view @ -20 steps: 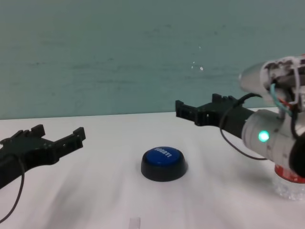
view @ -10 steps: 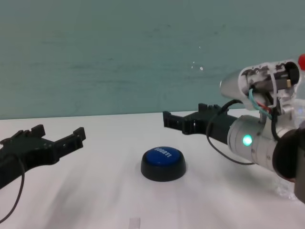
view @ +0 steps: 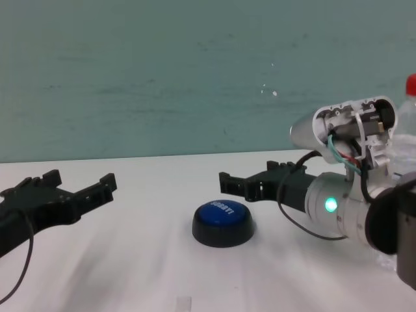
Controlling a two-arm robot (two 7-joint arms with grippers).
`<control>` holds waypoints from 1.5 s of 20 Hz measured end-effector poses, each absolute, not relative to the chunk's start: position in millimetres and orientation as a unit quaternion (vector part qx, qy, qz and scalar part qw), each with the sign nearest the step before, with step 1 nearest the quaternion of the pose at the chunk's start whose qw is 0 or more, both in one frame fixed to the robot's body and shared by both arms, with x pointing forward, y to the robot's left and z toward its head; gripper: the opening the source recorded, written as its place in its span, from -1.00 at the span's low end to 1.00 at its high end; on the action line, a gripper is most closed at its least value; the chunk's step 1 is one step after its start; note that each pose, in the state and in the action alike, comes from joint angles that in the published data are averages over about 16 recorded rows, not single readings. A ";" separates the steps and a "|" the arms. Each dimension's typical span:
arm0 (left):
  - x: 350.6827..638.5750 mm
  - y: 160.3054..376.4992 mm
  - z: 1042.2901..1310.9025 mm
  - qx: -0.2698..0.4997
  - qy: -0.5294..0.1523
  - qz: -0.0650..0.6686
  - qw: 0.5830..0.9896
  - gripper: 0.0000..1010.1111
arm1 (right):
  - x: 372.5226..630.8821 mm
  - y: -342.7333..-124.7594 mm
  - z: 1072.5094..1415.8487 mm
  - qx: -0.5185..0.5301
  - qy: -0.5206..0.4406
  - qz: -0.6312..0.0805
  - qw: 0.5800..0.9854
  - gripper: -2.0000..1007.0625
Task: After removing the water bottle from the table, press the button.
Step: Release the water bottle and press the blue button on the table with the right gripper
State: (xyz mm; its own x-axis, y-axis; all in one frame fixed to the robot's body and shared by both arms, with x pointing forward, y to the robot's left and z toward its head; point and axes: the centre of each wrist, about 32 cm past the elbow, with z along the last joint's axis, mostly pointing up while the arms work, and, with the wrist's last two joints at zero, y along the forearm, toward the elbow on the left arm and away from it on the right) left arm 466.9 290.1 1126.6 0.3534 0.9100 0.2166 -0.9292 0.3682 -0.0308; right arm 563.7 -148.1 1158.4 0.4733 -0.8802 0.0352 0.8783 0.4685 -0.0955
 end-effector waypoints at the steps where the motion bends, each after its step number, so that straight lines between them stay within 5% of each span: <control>1: 466.9 290.1 1126.6 0.049 -0.099 0.560 0.821 0.99 | 563.7 -147.9 1157.6 -0.052 0.012 -0.513 0.857 0.99; 30: 466.9 290.1 1126.6 0.049 -0.099 0.560 0.821 0.99 | 566.3 -151.9 1143.2 -0.088 0.047 -0.522 0.847 0.99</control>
